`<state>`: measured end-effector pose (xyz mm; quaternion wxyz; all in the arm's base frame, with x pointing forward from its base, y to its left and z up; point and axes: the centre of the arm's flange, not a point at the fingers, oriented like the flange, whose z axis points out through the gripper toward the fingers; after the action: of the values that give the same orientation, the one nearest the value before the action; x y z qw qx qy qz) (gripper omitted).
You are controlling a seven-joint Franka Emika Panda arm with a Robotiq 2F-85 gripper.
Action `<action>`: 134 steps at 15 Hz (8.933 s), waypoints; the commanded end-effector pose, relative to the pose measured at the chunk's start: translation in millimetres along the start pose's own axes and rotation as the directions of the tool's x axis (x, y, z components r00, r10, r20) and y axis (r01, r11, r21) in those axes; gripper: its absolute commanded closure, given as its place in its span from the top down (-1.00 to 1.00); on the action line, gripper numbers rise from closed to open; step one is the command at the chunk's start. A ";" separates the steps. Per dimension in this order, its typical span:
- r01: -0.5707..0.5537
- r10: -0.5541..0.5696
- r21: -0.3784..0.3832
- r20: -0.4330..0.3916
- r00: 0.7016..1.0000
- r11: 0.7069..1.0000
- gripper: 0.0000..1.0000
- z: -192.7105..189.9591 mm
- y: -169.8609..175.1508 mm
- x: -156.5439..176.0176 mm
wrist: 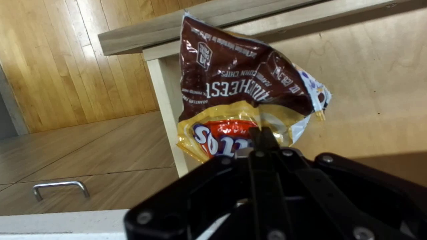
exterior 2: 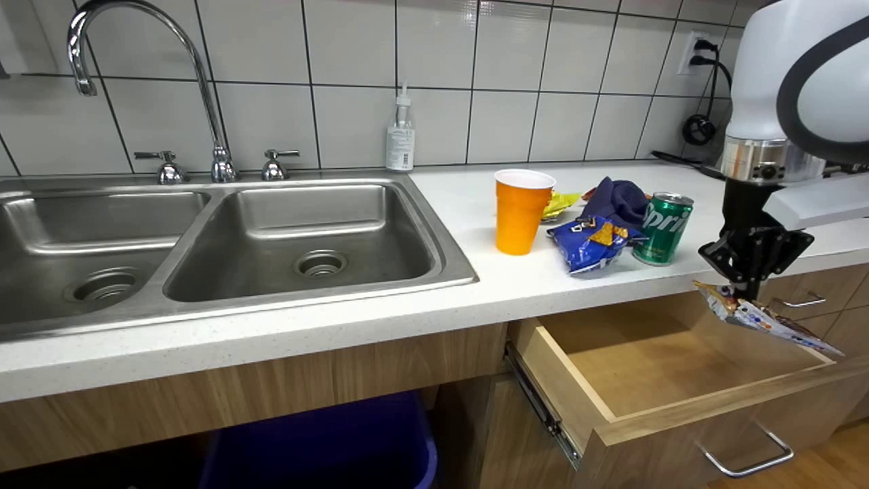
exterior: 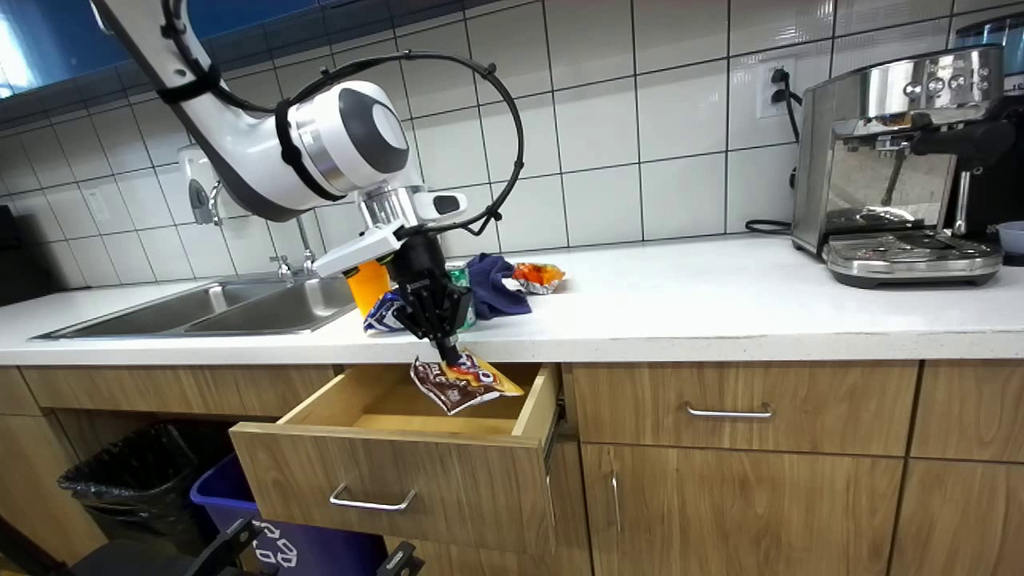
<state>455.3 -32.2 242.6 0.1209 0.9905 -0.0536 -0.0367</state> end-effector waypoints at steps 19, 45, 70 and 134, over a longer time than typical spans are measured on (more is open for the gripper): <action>0.094 -0.097 -0.047 -0.077 0.992 0.995 -1.00 28.0 -11.5 18.2; 0.143 -0.134 0.098 -0.092 0.987 0.985 1.00 -21.0 -20.7 2.0; 0.325 -0.294 0.135 -0.210 0.932 0.936 1.00 -87.6 -54.2 -19.4; 0.290 -0.164 0.235 -0.441 0.882 0.928 -0.47 -83.4 -96.8 54.6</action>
<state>517.1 77.6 295.5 -0.0203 0.9818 0.0898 0.1661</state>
